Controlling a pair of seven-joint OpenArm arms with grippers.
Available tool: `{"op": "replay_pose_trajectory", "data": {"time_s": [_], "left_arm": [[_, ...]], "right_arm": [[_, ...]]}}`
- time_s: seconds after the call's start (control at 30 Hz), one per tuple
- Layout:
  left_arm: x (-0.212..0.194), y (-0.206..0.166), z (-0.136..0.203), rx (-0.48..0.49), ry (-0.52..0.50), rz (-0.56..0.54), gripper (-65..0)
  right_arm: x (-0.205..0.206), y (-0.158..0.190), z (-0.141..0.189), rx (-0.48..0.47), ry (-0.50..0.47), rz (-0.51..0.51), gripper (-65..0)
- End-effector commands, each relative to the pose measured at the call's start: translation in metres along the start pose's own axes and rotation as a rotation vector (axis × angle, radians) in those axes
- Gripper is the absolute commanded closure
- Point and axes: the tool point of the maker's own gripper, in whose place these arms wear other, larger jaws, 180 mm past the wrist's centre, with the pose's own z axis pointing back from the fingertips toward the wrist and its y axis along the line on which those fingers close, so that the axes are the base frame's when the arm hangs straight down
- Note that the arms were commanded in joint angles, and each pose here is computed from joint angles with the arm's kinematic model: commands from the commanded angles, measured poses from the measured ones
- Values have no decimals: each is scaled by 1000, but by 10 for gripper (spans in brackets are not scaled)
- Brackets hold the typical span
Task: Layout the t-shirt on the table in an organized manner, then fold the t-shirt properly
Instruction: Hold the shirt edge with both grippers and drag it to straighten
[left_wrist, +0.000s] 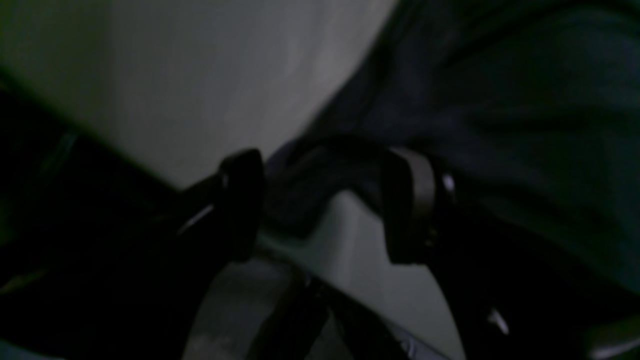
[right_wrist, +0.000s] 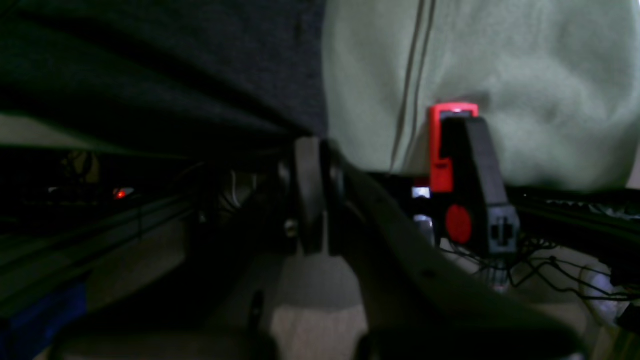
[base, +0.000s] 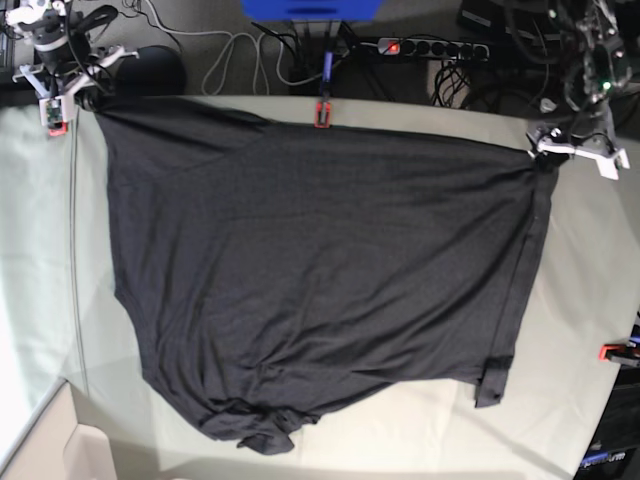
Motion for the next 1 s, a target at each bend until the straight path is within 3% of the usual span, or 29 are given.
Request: {"op": "replay_pose_trajectory", "data": {"time_s": [0.0,0.23,0.87,0.97], "left_arm": [[12,-1,-2,-4,-33,-24,-366],[-2,-5,-8,8,3,-93,-366],[-11,5,4,20,19,-119,-364],[-13,5,5,21,22,-120,-309]], "right_arm": [[6,-4,3,-11,-27,6,0],[6,-4,3,-11,-27,6,0],[7,-4,3,-11,-28,5,0],[6,-4,3,-10,-27,4,0]]}}
